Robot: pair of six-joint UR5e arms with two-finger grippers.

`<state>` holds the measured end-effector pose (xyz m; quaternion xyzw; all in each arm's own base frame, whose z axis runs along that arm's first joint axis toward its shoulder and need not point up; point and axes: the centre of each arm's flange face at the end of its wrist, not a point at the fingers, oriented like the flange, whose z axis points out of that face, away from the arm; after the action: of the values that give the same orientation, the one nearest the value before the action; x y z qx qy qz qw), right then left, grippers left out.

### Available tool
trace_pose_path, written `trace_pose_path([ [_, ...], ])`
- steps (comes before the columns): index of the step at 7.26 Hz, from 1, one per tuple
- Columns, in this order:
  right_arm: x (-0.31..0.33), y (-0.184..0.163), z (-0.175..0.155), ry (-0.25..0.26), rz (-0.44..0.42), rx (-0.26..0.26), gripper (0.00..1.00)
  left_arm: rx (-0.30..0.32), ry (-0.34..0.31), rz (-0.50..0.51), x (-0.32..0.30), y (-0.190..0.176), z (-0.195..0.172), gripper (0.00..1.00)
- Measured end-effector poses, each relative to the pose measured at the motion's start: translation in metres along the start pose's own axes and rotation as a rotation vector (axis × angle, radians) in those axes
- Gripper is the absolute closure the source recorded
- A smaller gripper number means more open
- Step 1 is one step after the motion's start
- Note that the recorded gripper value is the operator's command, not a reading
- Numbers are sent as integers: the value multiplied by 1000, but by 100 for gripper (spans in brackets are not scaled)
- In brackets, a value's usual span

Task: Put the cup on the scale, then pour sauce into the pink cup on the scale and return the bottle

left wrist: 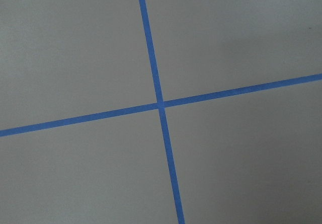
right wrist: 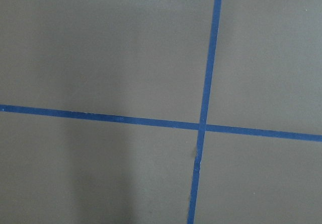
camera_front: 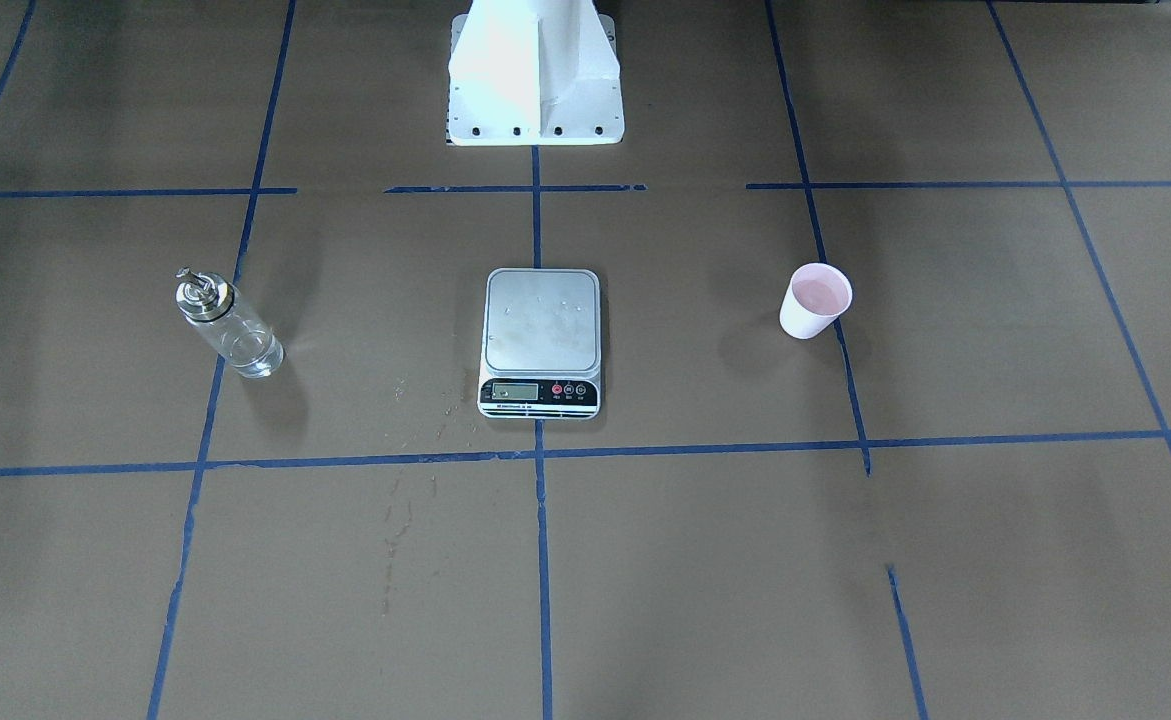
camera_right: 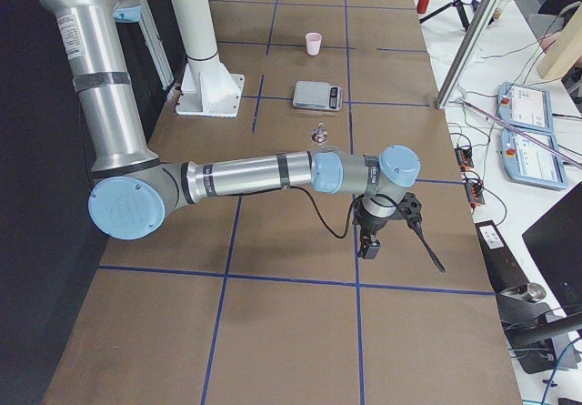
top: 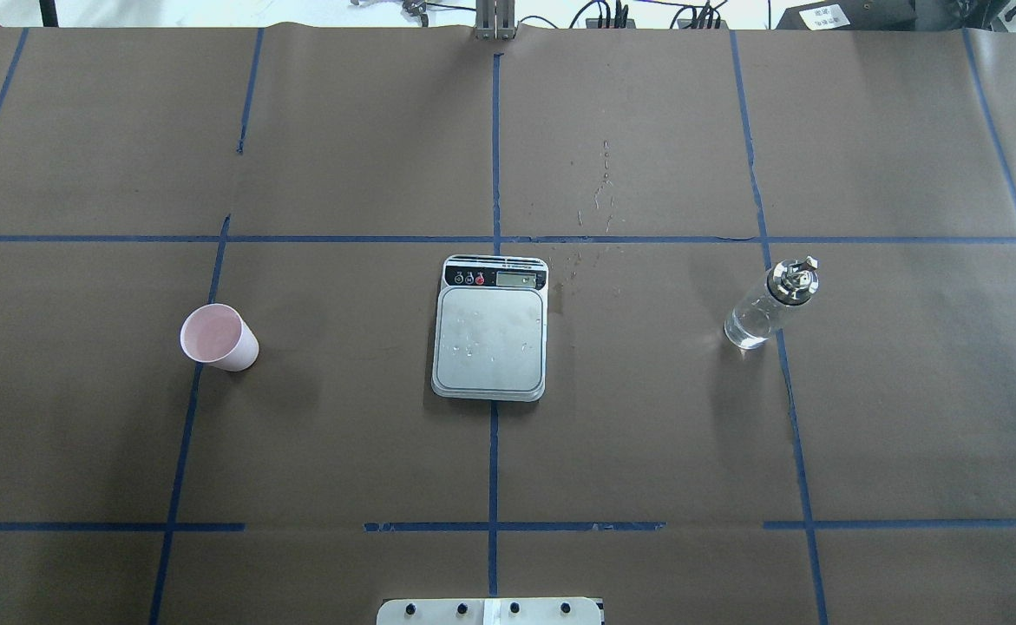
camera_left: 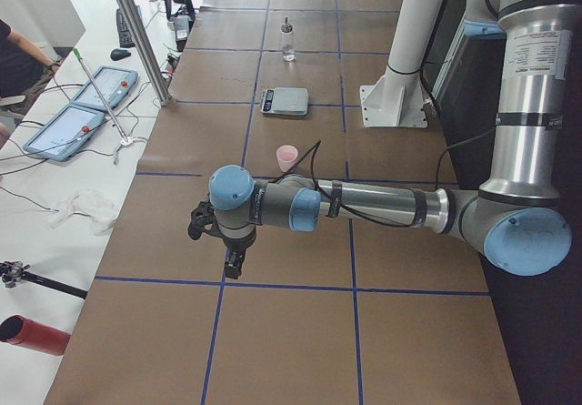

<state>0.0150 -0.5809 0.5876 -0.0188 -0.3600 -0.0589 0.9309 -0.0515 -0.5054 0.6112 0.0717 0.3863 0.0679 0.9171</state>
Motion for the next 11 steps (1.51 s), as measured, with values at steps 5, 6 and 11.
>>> trace_pose_path([
  [5, -6, 2, -4, 0, -24, 10, 0, 32, 0, 29, 17, -4, -16, 0],
  [6, -6, 2, -4, 0, -24, 9, 0, 35, 1, 28, 17, -5, -17, 0],
  [11, 4, 19, 21, 3, -98, 82, 0, 68, 160, 54, 119, -26, 0, 0],
])
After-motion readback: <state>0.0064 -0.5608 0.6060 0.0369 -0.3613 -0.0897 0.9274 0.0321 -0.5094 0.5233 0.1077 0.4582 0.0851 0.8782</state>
